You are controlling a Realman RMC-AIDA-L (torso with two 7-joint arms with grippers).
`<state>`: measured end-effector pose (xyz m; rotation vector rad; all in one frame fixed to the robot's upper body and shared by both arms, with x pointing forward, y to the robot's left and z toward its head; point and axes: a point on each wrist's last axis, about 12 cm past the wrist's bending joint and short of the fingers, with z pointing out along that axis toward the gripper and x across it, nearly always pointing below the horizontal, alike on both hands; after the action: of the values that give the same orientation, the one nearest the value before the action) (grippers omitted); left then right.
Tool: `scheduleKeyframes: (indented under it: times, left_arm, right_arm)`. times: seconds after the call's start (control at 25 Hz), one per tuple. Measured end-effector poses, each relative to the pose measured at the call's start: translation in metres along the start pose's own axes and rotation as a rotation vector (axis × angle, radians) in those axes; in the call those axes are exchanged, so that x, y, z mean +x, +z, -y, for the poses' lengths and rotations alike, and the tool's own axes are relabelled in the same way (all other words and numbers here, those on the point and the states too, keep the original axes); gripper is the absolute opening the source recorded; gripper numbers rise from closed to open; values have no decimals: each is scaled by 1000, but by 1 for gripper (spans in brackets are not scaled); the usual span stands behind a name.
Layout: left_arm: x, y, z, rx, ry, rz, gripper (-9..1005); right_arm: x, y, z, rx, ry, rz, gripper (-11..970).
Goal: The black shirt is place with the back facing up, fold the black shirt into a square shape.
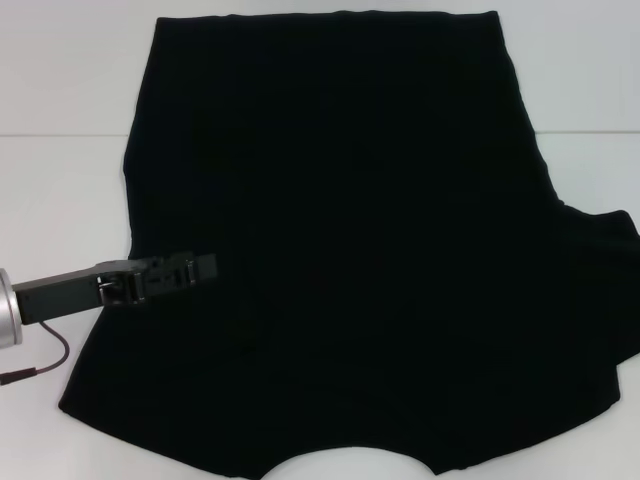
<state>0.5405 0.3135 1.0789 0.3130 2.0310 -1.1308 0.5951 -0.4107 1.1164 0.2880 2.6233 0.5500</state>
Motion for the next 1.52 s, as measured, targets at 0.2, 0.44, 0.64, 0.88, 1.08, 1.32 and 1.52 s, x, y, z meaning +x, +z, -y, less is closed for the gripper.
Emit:
scheduleKeyframes:
  times: [0.2, 0.44, 0.64, 0.88, 1.08, 1.32, 1.52]
  left_arm:
    - [-2, 2, 0, 2, 5, 1, 565]
    - [-2, 1, 1, 6, -1, 16, 565]
    - [0, -2, 0, 4, -9, 31, 564]
    - [-1, -3, 0, 3, -19, 45, 563]
    - [0, -5, -1, 1, -26, 60, 562]
    - [1, -6, -2, -8, -32, 71, 562]
    - [1, -9, -3, -18, -36, 89, 561]
  right_arm:
    - [-10, 0, -7, 1, -21, 32, 37]
    - [-19, 3, -20, 11, -79, 21, 56]
    - [-24, 5, -32, -6, -173, 11, 72]
    - [-32, 19, -71, -21, -475, -37, 91]
    - [-33, 25, -105, -31, -708, -57, 107]
    - [-30, 33, -143, -29, -914, -91, 126]
    - [-22, 44, -167, -66, -1016, -116, 142]
